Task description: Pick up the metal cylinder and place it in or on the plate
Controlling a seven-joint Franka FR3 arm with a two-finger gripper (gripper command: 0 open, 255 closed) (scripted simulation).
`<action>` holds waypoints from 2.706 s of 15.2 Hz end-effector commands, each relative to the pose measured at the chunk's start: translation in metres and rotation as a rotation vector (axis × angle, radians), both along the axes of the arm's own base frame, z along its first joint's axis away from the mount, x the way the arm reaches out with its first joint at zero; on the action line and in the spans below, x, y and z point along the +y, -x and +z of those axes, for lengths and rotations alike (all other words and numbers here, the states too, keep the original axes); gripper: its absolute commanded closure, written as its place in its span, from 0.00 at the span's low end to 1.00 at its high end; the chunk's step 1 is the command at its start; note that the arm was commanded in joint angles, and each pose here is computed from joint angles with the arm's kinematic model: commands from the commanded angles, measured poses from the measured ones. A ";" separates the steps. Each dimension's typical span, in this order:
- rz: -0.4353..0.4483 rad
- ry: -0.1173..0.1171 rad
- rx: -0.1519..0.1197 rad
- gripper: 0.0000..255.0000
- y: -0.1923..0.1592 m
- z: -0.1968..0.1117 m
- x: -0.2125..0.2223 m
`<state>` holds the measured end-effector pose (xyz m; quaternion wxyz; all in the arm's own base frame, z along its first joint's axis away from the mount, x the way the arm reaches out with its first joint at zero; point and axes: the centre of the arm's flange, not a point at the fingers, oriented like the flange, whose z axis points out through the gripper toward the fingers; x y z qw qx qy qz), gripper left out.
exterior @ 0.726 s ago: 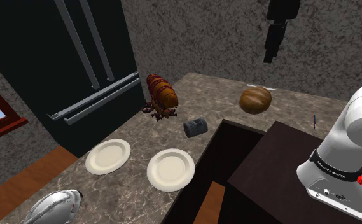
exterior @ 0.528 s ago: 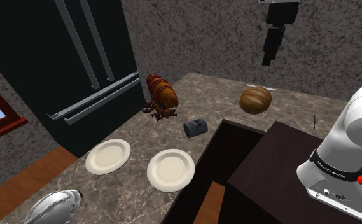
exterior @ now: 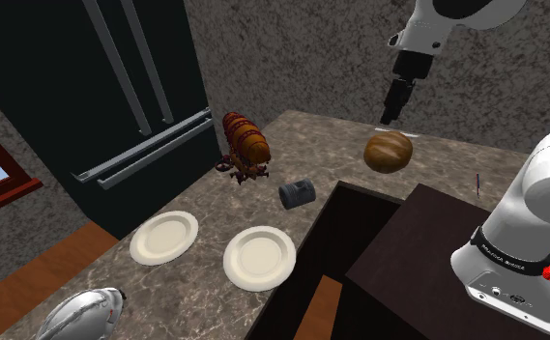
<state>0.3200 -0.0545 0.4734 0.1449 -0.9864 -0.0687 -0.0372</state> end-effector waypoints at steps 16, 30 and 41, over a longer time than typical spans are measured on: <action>-0.108 -0.382 -0.210 0.00 -0.067 -0.227 -0.079; -0.188 -0.670 -0.364 0.00 -0.150 -0.400 -0.083; -0.188 -0.670 -0.364 0.00 -0.165 -0.417 -0.057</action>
